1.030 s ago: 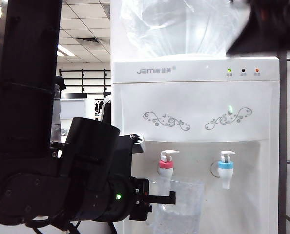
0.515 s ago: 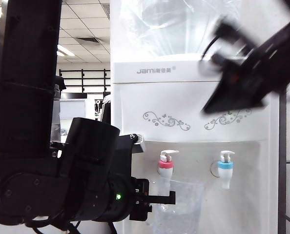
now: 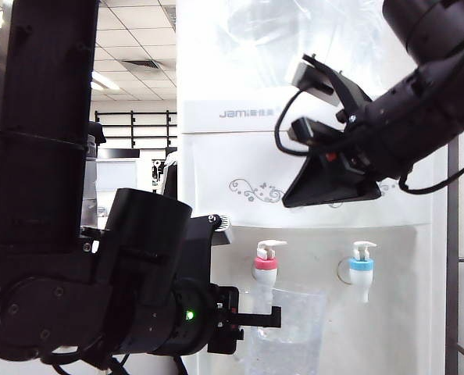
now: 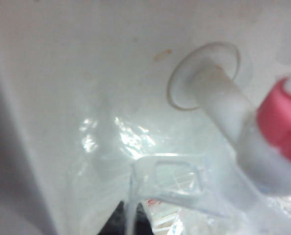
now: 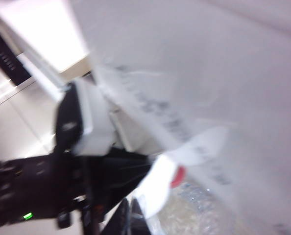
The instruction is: Pick up the plastic mug from the left desk, go to the hot water outlet of the water dispenser, press the vertical switch to get some water, then put the mug back on the desk.
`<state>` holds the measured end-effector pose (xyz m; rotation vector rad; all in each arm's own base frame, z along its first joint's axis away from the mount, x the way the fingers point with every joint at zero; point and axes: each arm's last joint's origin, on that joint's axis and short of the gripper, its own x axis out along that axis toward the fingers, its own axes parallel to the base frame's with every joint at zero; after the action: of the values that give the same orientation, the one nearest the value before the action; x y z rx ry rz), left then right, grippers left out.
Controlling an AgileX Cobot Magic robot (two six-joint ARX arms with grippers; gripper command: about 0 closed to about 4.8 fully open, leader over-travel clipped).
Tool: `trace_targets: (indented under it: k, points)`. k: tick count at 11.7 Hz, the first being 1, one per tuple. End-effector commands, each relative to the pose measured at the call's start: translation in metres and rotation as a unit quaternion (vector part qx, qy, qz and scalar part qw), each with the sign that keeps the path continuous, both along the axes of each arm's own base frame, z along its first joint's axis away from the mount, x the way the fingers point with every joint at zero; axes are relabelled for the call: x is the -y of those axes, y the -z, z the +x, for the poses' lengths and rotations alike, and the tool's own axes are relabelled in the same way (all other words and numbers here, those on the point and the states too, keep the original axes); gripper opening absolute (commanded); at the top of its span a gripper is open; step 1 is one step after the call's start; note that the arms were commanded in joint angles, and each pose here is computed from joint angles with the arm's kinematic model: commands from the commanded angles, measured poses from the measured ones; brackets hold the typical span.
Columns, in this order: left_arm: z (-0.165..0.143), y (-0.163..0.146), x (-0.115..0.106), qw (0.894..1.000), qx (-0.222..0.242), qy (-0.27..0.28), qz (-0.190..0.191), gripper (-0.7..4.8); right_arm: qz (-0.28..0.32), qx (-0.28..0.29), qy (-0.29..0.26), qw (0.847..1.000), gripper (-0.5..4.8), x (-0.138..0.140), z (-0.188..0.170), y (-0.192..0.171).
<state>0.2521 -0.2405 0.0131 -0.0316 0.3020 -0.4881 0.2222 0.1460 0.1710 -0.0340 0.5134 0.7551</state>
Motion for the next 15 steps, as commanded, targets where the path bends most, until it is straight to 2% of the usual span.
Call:
trace_targets:
  k: [1,6,15]
  points:
    - [0.005,-0.019,0.007,0.998,0.045,0.009,-0.052,-0.05,0.003,0.002,0.001,1.0,-0.06,-0.002,0.003,0.002]
    - [0.005,-0.019,0.007,0.998,0.045,0.009,-0.052,-0.05,0.001,0.003,0.0,1.0,-0.06,-0.007,0.011,0.016]
    - [0.005,-0.019,0.007,0.998,0.045,0.009,-0.052,-0.05,-0.021,-0.029,0.004,0.999,-0.06,-0.01,0.016,0.037]
